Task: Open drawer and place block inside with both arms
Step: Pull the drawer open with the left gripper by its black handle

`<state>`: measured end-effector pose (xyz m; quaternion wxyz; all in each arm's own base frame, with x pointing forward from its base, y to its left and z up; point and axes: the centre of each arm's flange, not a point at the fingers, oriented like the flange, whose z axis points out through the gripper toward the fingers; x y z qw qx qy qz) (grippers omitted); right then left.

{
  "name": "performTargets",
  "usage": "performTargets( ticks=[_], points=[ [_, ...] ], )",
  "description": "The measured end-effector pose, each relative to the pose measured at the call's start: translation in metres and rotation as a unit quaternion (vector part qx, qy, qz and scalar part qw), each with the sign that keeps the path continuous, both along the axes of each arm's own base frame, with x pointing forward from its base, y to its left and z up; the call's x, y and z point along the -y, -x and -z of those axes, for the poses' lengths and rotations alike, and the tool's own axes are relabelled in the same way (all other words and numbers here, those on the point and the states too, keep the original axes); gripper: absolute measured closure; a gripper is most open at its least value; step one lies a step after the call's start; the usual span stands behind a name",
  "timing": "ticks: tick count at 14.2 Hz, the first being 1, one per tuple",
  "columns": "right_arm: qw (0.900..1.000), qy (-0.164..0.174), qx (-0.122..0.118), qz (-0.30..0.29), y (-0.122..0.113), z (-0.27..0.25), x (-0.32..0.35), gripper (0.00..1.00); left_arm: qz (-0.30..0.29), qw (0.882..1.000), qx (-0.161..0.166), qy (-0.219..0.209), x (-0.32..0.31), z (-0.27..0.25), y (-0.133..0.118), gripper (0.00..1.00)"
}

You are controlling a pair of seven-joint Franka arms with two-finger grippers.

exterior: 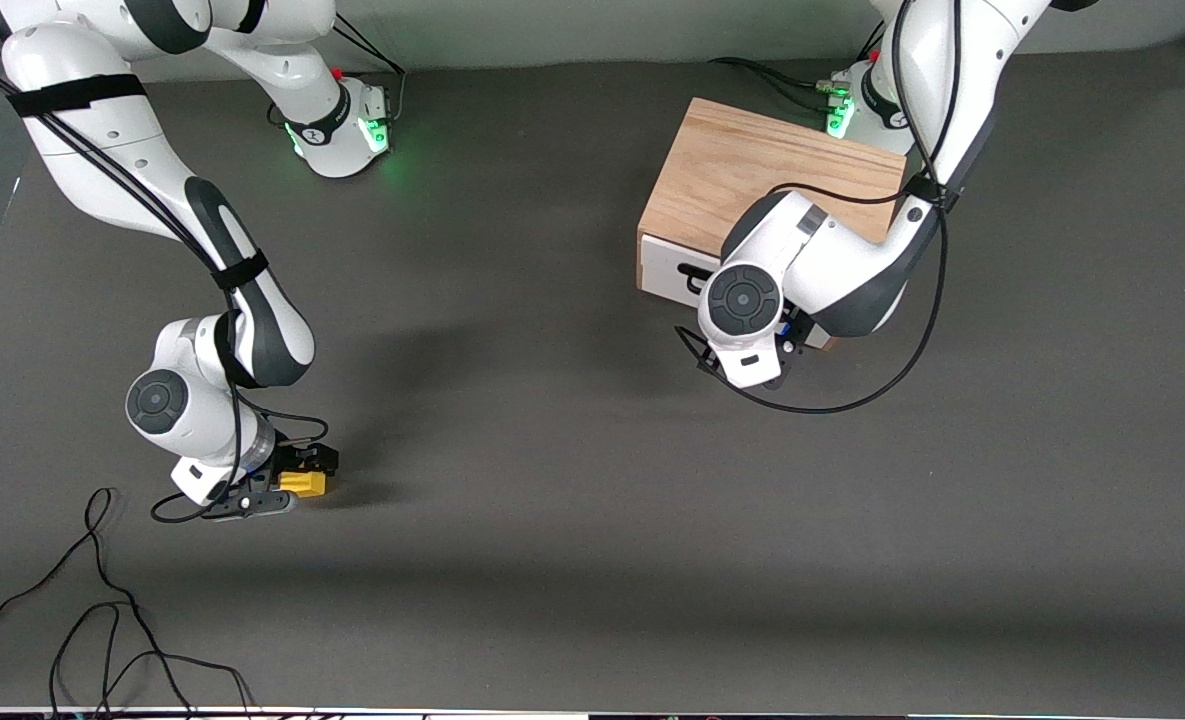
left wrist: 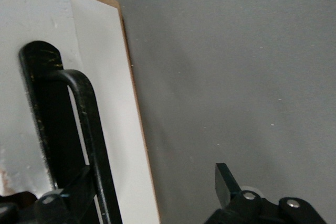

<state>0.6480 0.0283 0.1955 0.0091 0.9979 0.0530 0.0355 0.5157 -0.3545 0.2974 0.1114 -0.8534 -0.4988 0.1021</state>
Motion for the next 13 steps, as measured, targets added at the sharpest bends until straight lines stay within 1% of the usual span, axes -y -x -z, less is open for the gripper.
performTargets(
  ticks=[4, 10, 13],
  points=[
    [1.000, -0.001, -0.005, 0.003, 0.006, 0.016, 0.004, 0.00, 0.003, 1.000, 0.013, 0.004, 0.001, 0.001, -0.005, 0.00],
    [1.000, -0.002, -0.003, 0.002, 0.006, 0.019, 0.004, 0.00, 0.000, 0.999, 0.047, 0.024, 0.009, -0.002, -0.037, 0.00],
    [1.000, -0.002, -0.003, 0.002, 0.006, 0.019, 0.004, 0.00, -0.004, 0.997, 0.065, 0.040, 0.012, -0.004, -0.045, 0.00]
  ],
)
